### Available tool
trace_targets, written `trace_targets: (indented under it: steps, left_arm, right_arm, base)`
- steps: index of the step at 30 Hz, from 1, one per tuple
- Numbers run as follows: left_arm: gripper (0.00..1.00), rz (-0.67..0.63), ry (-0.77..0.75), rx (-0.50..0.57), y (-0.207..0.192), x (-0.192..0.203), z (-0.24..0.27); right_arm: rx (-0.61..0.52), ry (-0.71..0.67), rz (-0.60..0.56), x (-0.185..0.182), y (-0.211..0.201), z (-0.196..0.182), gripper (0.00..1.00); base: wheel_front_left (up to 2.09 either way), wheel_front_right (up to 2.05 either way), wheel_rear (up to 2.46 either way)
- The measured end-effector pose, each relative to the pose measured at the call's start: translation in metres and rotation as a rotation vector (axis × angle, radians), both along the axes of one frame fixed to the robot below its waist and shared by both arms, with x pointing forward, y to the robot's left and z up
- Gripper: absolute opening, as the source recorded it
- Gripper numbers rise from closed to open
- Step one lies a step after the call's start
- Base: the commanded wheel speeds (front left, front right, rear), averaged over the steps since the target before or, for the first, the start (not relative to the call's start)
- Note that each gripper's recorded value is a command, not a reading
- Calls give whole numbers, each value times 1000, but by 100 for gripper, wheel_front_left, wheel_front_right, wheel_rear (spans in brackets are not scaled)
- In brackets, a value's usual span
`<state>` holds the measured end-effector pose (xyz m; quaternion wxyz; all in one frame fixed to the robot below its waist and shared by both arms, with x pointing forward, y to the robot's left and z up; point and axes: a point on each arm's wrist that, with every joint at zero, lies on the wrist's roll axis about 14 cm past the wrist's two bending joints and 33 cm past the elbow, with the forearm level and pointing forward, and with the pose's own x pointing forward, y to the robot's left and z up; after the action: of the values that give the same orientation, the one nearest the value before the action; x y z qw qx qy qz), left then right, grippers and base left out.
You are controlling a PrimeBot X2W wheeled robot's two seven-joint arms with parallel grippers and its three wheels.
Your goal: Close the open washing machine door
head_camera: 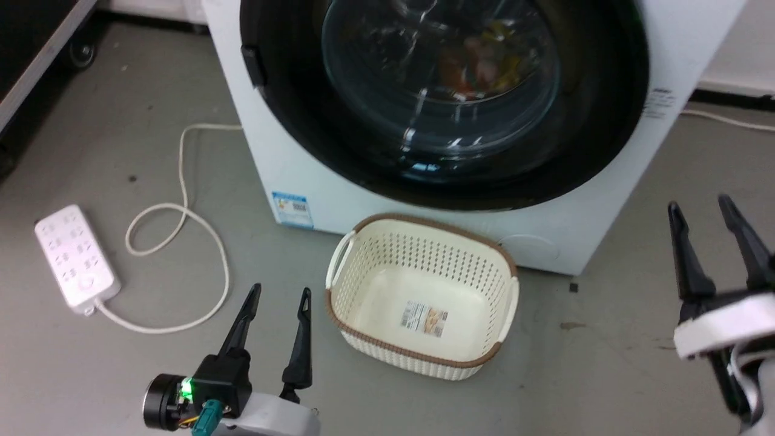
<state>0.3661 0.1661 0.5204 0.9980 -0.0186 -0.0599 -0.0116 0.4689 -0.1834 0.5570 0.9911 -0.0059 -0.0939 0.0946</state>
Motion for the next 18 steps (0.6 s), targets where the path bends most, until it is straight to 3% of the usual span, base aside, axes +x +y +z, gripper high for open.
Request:
trace_targets:
  steps: [10, 18]
  left_arm:
    - [100, -68, -21, -12, -15, -9, 6]
    - [100, -98, 11, -12, -22, -13, -4]
  right_arm:
    - [39, -72, -128, -83, -11, 10, 100]
    - [14, -48, -166, -113, -17, -1, 100]
  base:
    - [0, 0, 0]
    - [0, 0, 0]
